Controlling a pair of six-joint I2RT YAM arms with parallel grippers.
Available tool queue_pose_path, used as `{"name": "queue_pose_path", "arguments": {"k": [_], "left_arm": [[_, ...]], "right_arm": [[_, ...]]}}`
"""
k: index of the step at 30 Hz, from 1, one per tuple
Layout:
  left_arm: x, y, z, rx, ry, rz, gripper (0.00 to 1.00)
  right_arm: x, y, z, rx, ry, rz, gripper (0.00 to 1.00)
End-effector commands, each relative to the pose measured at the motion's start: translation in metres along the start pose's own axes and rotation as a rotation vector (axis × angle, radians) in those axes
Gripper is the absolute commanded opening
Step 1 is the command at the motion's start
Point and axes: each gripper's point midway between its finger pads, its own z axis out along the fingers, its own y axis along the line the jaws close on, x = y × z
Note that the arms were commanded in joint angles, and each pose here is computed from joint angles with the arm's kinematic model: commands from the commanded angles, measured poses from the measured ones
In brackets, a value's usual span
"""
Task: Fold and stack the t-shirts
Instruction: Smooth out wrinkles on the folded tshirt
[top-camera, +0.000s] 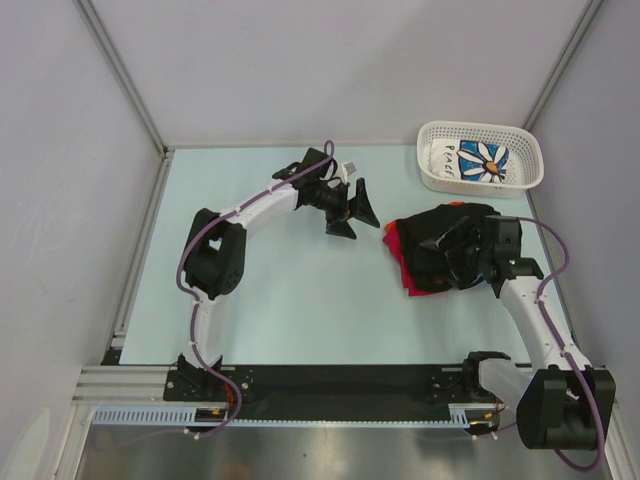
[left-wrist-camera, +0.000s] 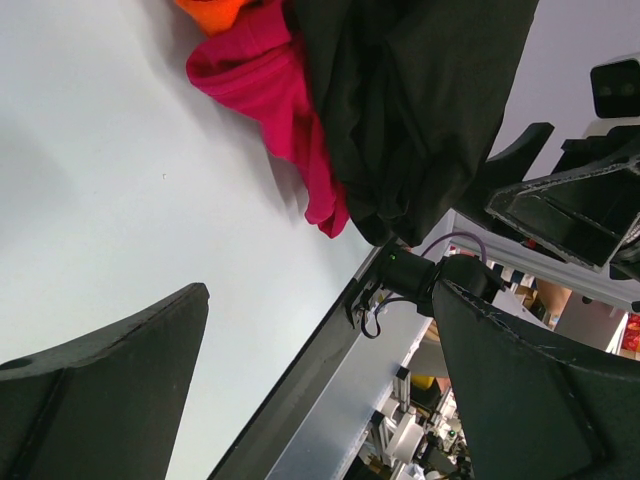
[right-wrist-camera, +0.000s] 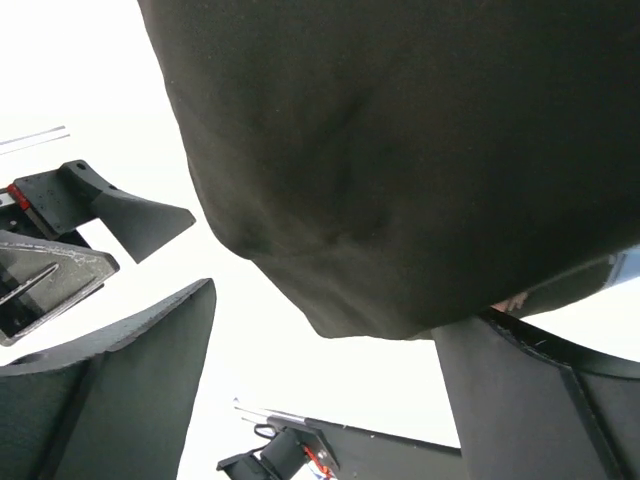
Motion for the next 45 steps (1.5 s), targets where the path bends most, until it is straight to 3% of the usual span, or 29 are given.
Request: {"name": "queue_pose_path", "arguments": {"k": [1, 4, 5, 6, 7, 8, 19, 31, 32, 33, 34, 37, 41, 43, 44, 45], "left_arm": [[0.000, -0.021, -0.010, 0.047, -0.010, 0.061, 1.00], [0.000, -0.021, -0.011, 0.047, -0.011, 0.062, 1.00], [0.000, -0.020, -0.010, 0.044, -0.012, 0.061, 1.00], [0.001, -0.020, -0.010, 0.045, -0.008, 0.058, 1.00], [0.001, -0.020, -0.009, 0.045, -0.008, 0.061, 1.00], [0.002, -0.019, -0.009, 0.042, -0.007, 0.059, 1.00], [0.001, -0.018, -0.007, 0.042, -0.005, 0.057, 1.00], [0.003, -0.016, -0.005, 0.038, 0.001, 0.055, 1.00], [0.002, -0.015, -0.004, 0.038, 0.001, 0.055, 1.00], [0.002, -0.015, -0.004, 0.036, -0.001, 0.056, 1.00], [0.002, -0.015, -0.005, 0.037, -0.001, 0.055, 1.00], [0.002, -0.018, -0.006, 0.038, -0.004, 0.061, 1.00], [0.003, -0.041, -0.012, 0.069, -0.013, 0.102, 1.00], [0.007, -0.054, -0.012, 0.095, -0.004, 0.123, 1.00], [0.009, -0.066, -0.011, 0.129, -0.001, 0.136, 0.92], [0.012, -0.073, -0.009, 0.157, 0.009, 0.138, 0.75]], "right_arm": [[-0.009, 0.011, -0.008, -0.016, -0.052, -0.028, 0.86], [-0.006, 0.011, -0.006, -0.018, -0.033, -0.021, 0.54], [-0.006, 0.014, -0.006, -0.028, -0.029, -0.021, 0.26], [-0.006, 0.015, -0.006, -0.034, -0.029, -0.021, 0.13], [-0.006, 0.017, -0.007, -0.038, -0.028, -0.016, 0.02], [-0.005, 0.016, -0.007, -0.029, -0.020, -0.012, 0.00], [0.012, 0.036, -0.025, -0.060, 0.035, -0.060, 0.00], [0.040, -0.061, 0.000, 0.321, 0.147, -0.108, 0.02], [0.042, -0.064, 0.001, 0.330, 0.164, -0.121, 0.08], [0.042, -0.067, 0.000, 0.352, 0.170, -0.126, 0.21], [0.043, -0.066, -0.003, 0.370, 0.186, -0.134, 0.56], [0.033, -0.048, -0.016, 0.366, 0.146, -0.179, 0.99], [0.008, -0.001, -0.054, 0.252, 0.000, -0.246, 0.99], [0.001, 0.014, -0.067, 0.216, -0.042, -0.270, 0.93], [-0.005, 0.027, -0.077, 0.179, -0.072, -0.295, 0.88], [-0.007, 0.034, -0.082, 0.158, -0.092, -0.308, 0.73]]}}
